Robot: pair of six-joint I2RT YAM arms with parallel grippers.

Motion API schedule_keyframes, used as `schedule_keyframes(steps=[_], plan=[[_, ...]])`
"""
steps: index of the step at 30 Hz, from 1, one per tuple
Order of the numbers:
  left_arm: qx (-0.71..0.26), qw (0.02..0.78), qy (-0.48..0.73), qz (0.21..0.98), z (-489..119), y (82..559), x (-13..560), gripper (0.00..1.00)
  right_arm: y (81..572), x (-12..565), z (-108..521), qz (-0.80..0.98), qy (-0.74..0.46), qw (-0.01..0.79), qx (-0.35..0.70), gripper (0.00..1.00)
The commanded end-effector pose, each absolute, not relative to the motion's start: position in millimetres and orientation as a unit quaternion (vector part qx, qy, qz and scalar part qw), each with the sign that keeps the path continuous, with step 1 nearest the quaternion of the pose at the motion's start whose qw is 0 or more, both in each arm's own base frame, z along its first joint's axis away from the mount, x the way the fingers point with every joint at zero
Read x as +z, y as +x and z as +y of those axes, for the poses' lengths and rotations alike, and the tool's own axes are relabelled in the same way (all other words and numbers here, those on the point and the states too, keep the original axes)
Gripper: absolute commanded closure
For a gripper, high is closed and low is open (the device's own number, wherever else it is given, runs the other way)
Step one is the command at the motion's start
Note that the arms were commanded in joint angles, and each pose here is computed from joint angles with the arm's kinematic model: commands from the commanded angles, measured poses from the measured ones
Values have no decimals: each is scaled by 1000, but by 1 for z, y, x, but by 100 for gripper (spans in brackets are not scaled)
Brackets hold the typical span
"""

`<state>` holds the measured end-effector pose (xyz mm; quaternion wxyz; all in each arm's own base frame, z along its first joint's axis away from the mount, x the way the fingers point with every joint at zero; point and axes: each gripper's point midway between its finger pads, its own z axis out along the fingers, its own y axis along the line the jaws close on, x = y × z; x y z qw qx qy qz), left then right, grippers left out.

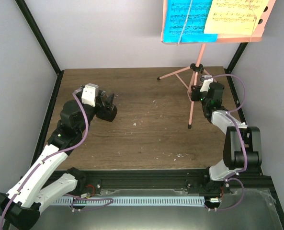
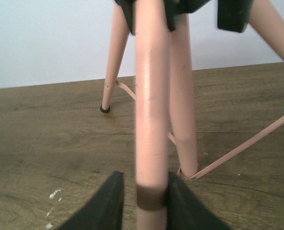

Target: Pack up the instrument practice props

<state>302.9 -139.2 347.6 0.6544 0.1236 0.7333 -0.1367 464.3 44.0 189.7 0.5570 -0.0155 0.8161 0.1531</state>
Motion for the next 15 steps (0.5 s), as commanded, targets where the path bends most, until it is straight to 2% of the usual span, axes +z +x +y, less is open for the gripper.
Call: schedule_keyframes(steps=[1,9,15], plan=[[-142,665,124,723,-140,301,362,0,458,207,55,797,-30,578,170,86],[-143,663,125,724,-140,302,361,0,431,216,80,799,-5,570,190,99],[-145,661,125,725,-141,302,359,0,401,215,114,810,23,543,220,99]])
